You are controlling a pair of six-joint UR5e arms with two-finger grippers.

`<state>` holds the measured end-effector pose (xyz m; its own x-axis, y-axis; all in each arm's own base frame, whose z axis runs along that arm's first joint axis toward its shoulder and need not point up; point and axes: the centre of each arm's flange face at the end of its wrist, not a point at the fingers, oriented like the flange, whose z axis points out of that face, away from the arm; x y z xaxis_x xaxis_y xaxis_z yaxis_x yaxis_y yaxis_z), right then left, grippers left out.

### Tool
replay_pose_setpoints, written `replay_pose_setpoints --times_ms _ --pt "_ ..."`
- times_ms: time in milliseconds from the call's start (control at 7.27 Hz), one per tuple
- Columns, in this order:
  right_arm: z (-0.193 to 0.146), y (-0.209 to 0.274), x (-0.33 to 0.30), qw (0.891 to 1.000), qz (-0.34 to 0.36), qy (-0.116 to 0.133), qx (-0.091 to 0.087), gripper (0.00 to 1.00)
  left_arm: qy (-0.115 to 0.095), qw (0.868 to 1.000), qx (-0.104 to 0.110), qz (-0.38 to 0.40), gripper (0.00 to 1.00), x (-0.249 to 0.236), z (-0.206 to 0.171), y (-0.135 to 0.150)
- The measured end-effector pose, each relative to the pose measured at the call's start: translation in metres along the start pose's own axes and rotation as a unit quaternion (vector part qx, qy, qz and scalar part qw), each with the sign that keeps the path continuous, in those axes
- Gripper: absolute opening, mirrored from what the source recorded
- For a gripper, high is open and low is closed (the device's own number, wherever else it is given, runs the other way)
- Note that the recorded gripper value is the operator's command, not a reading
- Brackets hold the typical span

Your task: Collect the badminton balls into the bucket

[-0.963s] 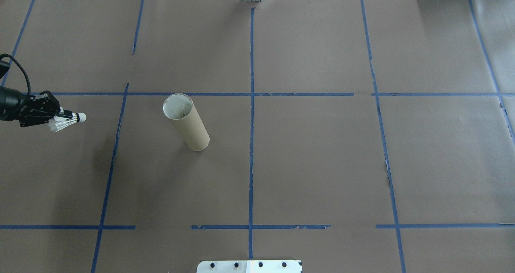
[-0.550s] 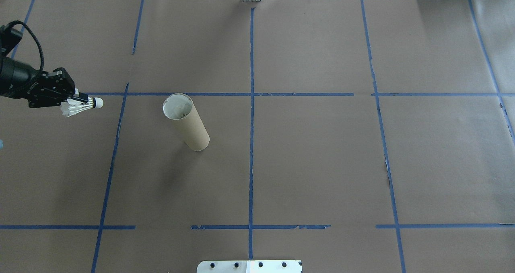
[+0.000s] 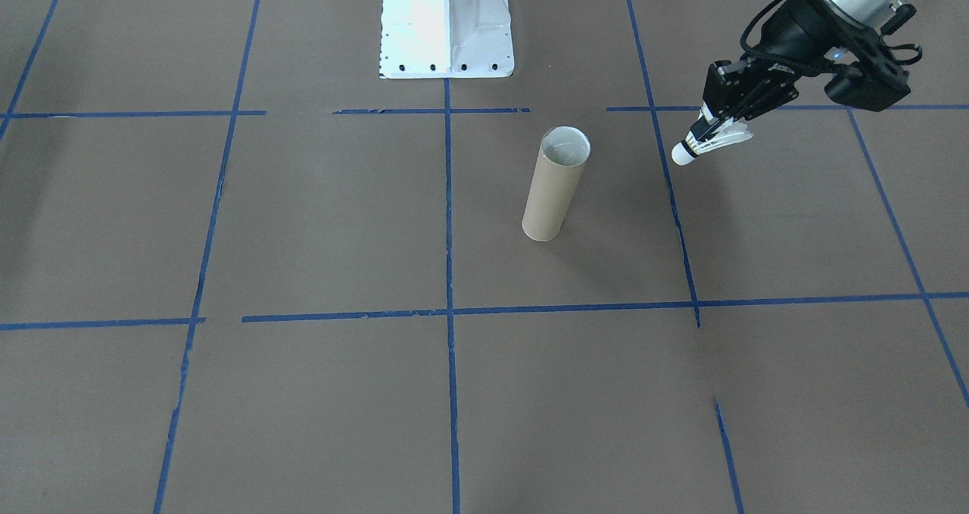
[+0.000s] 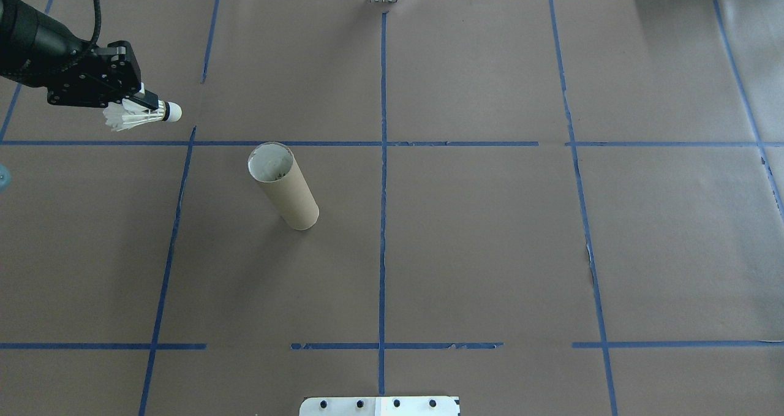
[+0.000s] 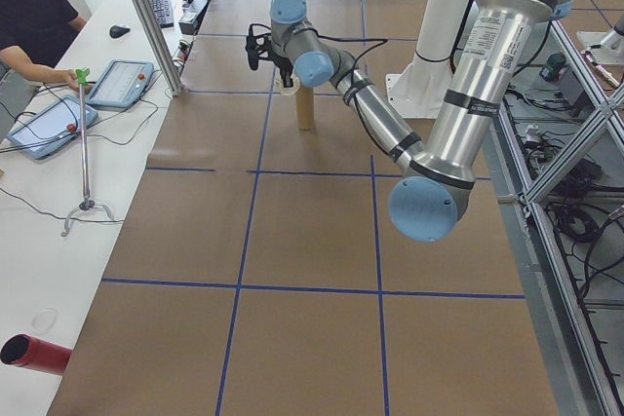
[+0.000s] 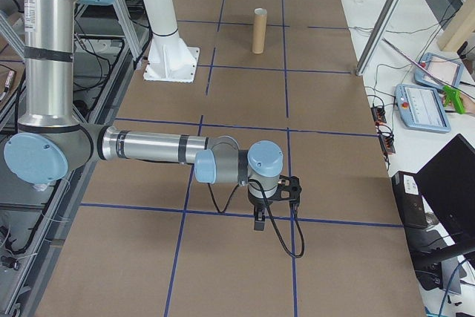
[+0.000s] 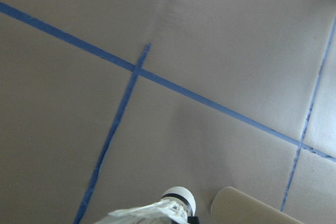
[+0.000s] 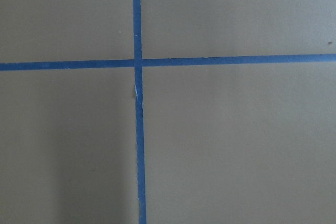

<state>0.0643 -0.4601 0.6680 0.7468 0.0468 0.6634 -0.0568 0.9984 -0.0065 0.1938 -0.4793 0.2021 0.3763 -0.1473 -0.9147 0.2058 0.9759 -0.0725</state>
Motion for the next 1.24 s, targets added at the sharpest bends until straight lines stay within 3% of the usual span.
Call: replay_pose_setpoints --times_ms 275,413,826,1239 --pt "0.0 0.0 0.0 1.0 0.0 0.0 0.0 1.0 -0.062 0.997 0.026 0.027 0.0 0.067 -0.029 0.009" --pt "0.0 0.0 0.0 1.0 0.0 0.0 0.0 1.0 -0.087 0.995 0.024 0.042 0.0 0.092 -0.027 0.023" --pt "0.0 0.0 0.0 1.0 0.0 0.0 0.0 1.0 -0.178 0.98 0.017 0.084 0.0 0.162 0.01 0.076" --pt "0.0 0.0 0.0 1.0 0.0 0.0 0.0 1.0 -0.249 0.958 0.014 0.142 0.0 0.187 0.06 0.084"
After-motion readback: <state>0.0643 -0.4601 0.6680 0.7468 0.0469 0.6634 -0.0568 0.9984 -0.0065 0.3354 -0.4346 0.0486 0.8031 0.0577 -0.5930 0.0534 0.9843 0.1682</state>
